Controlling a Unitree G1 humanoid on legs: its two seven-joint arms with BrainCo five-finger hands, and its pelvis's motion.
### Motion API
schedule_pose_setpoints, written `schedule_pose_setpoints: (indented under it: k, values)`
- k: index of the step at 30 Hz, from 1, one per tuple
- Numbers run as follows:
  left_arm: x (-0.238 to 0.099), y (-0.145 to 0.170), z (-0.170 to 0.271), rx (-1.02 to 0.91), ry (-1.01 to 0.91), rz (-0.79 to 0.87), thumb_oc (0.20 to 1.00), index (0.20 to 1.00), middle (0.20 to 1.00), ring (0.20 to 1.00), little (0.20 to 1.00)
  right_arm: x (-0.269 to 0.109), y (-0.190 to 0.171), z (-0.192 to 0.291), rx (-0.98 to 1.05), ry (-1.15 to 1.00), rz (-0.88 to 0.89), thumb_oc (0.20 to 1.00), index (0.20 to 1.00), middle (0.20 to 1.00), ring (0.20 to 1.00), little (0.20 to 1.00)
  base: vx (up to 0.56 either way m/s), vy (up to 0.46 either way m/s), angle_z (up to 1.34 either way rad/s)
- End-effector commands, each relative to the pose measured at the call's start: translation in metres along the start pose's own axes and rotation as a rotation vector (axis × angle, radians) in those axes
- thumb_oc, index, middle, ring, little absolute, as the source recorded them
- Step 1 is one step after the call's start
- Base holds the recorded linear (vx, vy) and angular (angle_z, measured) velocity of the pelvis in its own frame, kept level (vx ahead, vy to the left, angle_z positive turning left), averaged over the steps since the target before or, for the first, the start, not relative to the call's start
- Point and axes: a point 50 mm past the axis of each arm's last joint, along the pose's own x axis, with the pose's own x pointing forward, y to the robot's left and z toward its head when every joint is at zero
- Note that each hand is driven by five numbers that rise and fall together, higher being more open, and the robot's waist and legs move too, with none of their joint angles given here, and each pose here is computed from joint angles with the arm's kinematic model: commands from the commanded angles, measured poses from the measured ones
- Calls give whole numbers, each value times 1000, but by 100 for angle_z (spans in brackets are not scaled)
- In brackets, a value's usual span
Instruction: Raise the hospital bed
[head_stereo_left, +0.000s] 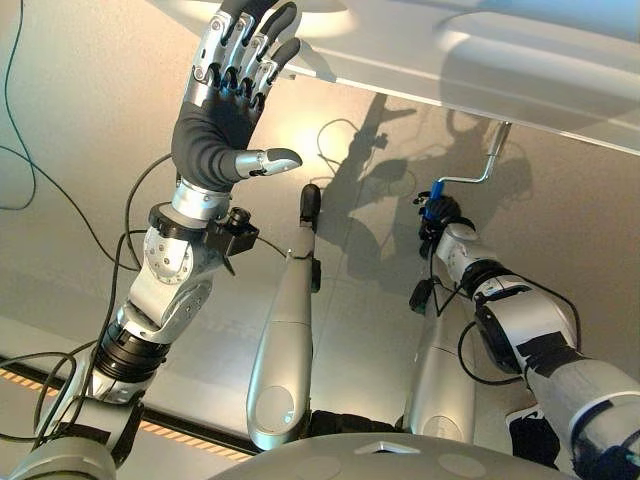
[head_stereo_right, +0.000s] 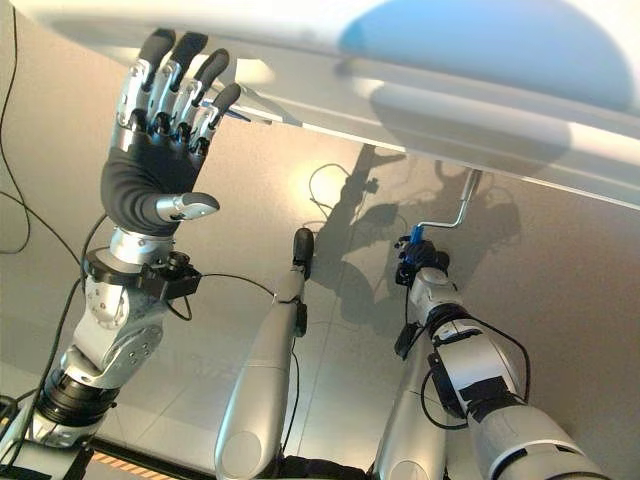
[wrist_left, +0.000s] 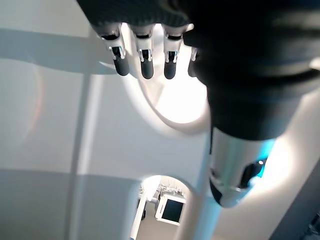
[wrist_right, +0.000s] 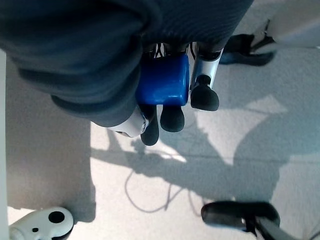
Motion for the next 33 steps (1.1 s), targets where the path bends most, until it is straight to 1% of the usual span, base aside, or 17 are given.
schedule_pose_setpoints:
  k: [1, 3, 6, 7, 9, 10, 15, 16, 18, 21, 22, 23, 24, 26, 28, 32, 33]
  values:
    - [-5, -3, 16, -6, -73, -26, 1000, 1000, 1000, 1000, 1000, -19, -128, -21, -129, -8, -389, 1000, 1000, 1000, 1000, 1000, -17, -36, 0]
    - [-13, 3, 8, 31, 2, -38, 1000, 1000, 1000, 1000, 1000, -18, -106, -33, -125, -39, -278, 1000, 1000, 1000, 1000, 1000, -12, -42, 0]
    - [-19, 4, 1, 6, 46, -34, 1000, 1000, 1000, 1000, 1000, -21, -102, -45, -103, -31, -253, 1000, 1000, 1000, 1000, 1000, 13, -28, -3]
    - [-25, 5, -9, -12, 101, -34, 1000, 1000, 1000, 1000, 1000, -24, -94, -53, -99, -40, -215, 1000, 1000, 1000, 1000, 1000, 0, 0, 0]
    - [-29, 6, -15, -17, 138, -32, 1000, 1000, 1000, 1000, 1000, -27, -93, -62, -87, -24, -201, 1000, 1000, 1000, 1000, 1000, 22, -5, -4]
    - [-37, 10, -27, -13, 216, -43, 1000, 1000, 1000, 1000, 1000, -33, -95, -77, -96, 7, -186, 1000, 1000, 1000, 1000, 1000, 45, -11, -7]
    - [-53, 18, -47, -9, 345, -30, 1000, 1000, 1000, 1000, 1000, -41, -99, -95, -113, 43, -173, 1000, 1000, 1000, 1000, 1000, 55, 7, -13]
    - [-69, 22, -58, 8, 437, -29, 1000, 1000, 1000, 1000, 1000, -46, -101, -103, -141, 61, -153, 1000, 1000, 1000, 1000, 1000, 97, 14, -15]
    - [-81, 24, -67, 23, 513, -46, 1000, 1000, 1000, 1000, 1000, -51, -104, -114, -136, 85, -156, 1000, 1000, 1000, 1000, 1000, 117, 22, -20]
    - [-111, 26, -86, 4, 652, -3, 1000, 1000, 1000, 1000, 1000, -59, -110, -130, -139, 134, -165, 1000, 1000, 1000, 1000, 1000, 88, 15, -13]
    - [-111, 26, -86, 4, 652, -3, 1000, 1000, 1000, 1000, 1000, -59, -110, -130, -139, 134, -165, 1000, 1000, 1000, 1000, 1000, 124, 3, -8]
    - [-140, 24, -106, -10, 788, 41, 1000, 1000, 1000, 1000, 1000, -65, -113, -143, -151, 182, -171, 1000, 1000, 1000, 1000, 1000, 94, -6, -4]
    - [-140, 24, -106, -10, 788, 41, 1000, 1000, 1000, 1000, 1000, -65, -113, -143, -151, 183, -172, 1000, 1000, 1000, 1000, 1000, 121, -9, -8]
    - [-167, 26, -119, 55, 916, 43, 1000, 1000, 1000, 1000, 1000, -70, -114, -151, -194, 213, -156, 1000, 1000, 1000, 1000, 1000, 58, 1, -9]
    - [-203, 26, -135, 99, 1070, 95, 1000, 1000, 1000, 1000, 1000, -76, -116, -160, -216, 240, -149, 1000, 1000, 1000, 1000, 1000, 63, 11, 1]
    - [-268, 20, -145, 241, 1354, 121, 1000, 1000, 1000, 1000, 1000, -90, -122, -181, -269, 312, -148, 1000, 1000, 1000, 1000, 1000, 51, 28, -1]
    - [-291, 18, -143, 266, 1453, 147, 1000, 1000, 1000, 1000, 1000, -95, -123, -188, -299, 339, -134, 1000, 1000, 1000, 1000, 1000, 38, 35, -3]
